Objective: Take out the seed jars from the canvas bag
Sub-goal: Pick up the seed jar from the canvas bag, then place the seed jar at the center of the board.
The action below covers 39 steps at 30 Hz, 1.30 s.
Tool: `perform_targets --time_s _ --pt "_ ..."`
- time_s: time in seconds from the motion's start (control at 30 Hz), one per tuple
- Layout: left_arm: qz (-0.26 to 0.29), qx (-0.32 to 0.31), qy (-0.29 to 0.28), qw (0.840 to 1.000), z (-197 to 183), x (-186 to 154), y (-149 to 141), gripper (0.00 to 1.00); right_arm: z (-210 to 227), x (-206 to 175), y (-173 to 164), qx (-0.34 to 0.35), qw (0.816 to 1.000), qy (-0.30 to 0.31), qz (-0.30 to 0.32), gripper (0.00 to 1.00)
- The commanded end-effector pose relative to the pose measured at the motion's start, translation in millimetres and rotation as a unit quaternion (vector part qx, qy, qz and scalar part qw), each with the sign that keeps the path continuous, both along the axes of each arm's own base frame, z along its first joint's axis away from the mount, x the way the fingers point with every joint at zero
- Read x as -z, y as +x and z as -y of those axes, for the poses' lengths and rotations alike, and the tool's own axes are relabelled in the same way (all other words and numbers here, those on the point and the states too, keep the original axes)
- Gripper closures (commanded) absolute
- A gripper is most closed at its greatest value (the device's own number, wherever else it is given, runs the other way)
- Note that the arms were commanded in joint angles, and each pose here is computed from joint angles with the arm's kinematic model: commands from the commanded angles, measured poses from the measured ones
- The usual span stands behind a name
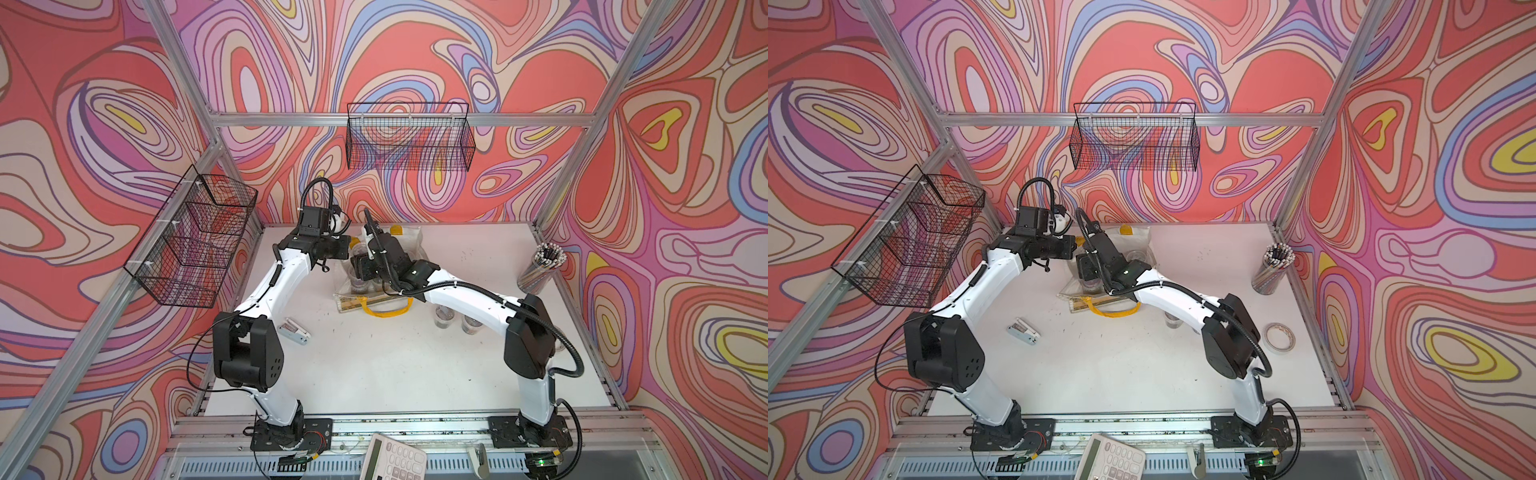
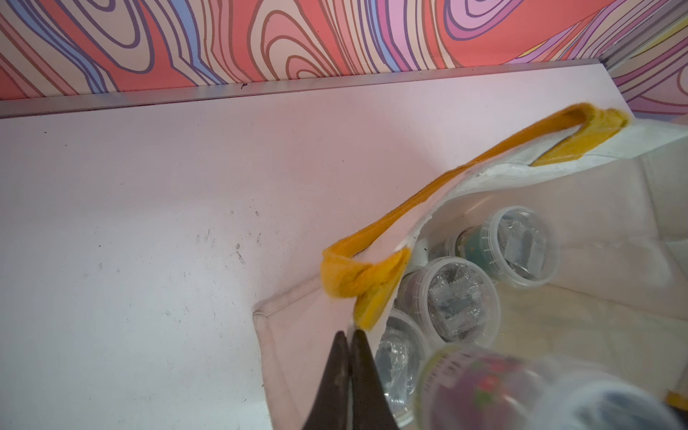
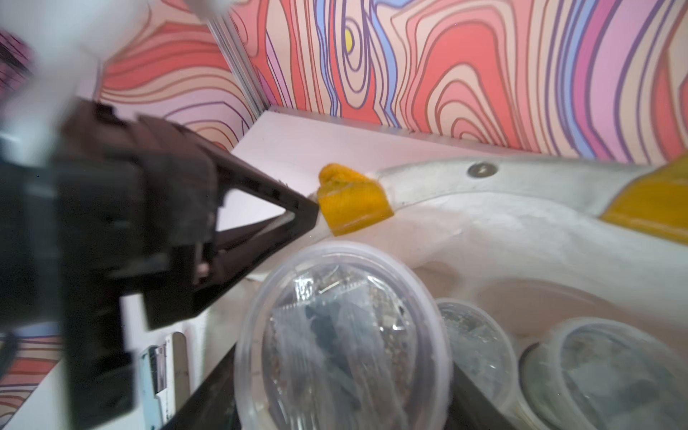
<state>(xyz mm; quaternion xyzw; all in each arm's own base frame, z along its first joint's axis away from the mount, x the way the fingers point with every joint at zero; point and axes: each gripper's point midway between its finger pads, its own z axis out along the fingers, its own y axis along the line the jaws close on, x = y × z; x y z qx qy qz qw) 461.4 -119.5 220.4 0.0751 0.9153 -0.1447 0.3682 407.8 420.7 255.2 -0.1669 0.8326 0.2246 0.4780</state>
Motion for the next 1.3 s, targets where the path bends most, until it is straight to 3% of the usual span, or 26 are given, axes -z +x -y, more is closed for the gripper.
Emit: perform_targets --time_s 0.0,0.17,0.33,0.77,1.0,1.27 --pt "-0.034 -0.003 0.003 0.999 -1.7 10.9 -10.1 1.00 20.3 -57.8 -11.7 0.014 0.998 0.042 0.048 0.44" --pt "-0.034 -0.004 0.005 0.999 -2.7 10.3 -10.0 1.00 60.0 -85.3 -36.2 0.035 0.996 0.056 0.067 0.44" --pt "-0.036 -0.007 0.005 0.999 -3.6 12.3 -10.4 1.00 104.0 -84.5 -59.9 0.068 0.993 0.055 0.073 0.43" --pt "-0.038 -0.007 0.002 0.999 -2.3 12.5 -9.7 1.00 176.2 -25.9 -108.3 0.115 0.991 0.055 0.035 0.43" --pt "-0.037 -0.007 0.002 0.999 -2.2 11.4 -9.5 1.00 180.3 27.3 -130.1 0.091 0.994 0.063 -0.001 0.42" --pt "-0.037 -0.007 0.002 0.999 -2.3 10.5 -9.1 1.00 162.5 67.7 -139.5 0.074 0.996 0.050 0.001 0.42"
